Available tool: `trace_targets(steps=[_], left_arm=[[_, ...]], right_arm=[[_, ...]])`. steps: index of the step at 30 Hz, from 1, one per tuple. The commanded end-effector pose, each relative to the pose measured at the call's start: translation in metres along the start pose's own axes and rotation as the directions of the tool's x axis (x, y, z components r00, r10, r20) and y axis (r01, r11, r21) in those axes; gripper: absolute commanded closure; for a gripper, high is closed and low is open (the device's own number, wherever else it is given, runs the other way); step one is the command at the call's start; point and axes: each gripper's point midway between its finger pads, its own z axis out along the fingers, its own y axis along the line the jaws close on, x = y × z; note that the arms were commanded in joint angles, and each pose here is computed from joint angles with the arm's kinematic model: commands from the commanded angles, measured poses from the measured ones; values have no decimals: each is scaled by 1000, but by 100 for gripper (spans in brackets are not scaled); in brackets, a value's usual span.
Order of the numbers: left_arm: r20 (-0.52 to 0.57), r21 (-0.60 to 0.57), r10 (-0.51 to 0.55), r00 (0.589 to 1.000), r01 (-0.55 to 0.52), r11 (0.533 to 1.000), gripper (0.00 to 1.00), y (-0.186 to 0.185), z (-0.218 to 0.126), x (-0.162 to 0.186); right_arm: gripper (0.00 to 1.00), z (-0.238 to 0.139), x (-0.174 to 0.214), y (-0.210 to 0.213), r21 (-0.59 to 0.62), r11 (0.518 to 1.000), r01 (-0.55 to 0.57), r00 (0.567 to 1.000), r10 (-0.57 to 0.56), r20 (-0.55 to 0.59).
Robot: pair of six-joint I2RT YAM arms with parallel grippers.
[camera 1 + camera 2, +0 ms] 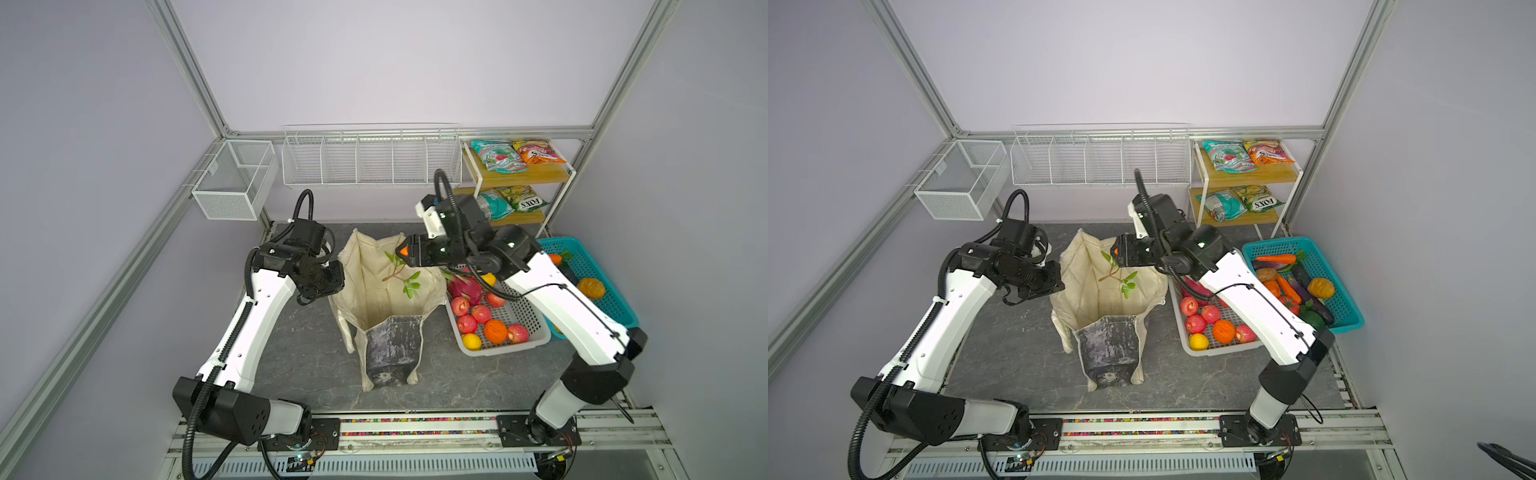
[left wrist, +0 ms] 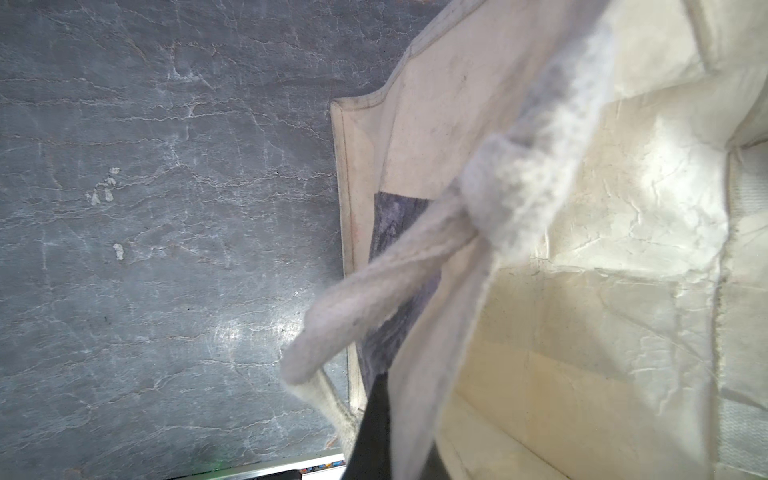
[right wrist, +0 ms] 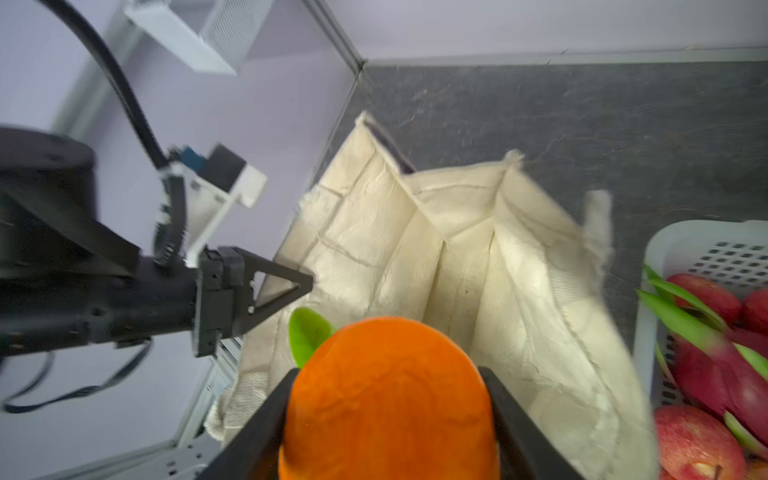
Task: Place the food into the grocery bag and tie it
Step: 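Carry the orange over the open bag and release it inside, then withdraw the right gripper back toward the white fruit basket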
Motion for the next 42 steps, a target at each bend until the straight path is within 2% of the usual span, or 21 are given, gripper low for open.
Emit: trace_targets(steps=[1,10,22,26,30,32,34,36,42], left_arm=[[36,30,23,999,-24,999,100,-7,0,-9],[58,50,19,998,-21,999,100,-12,-3,-16],[110,38,5,994,-10,999,100,-12,-6,-26],[127,43,1,992,-7,999,100,-13,-7,-31],[143,51,7,990,-14,999,100,-15,-6,-35],[150,59,13,989,-22,998,100,-17,-5,-38],[150,67,22,988,-32,997,100,-20,-4,-41],[146,72,30,989,-41,997,100,-22,-3,-42],[145,105,41,989,-57,993,100,-29,0,-45]], right_arm=[[42,29,15,5,28,990,140,989,-139,-48],[42,116,60,-24,94,967,236,956,-214,-201],[37,178,123,-46,88,988,123,941,-88,-328],[32,188,139,-59,122,987,105,933,-56,-355],[22,189,144,-65,145,985,96,934,-39,-354],[14,188,142,-67,159,982,98,938,-38,-346],[1,186,136,-69,180,978,102,945,-39,-324],[12,183,129,-70,199,975,102,954,-40,-297],[12,161,94,-54,204,972,118,975,-75,-207]])
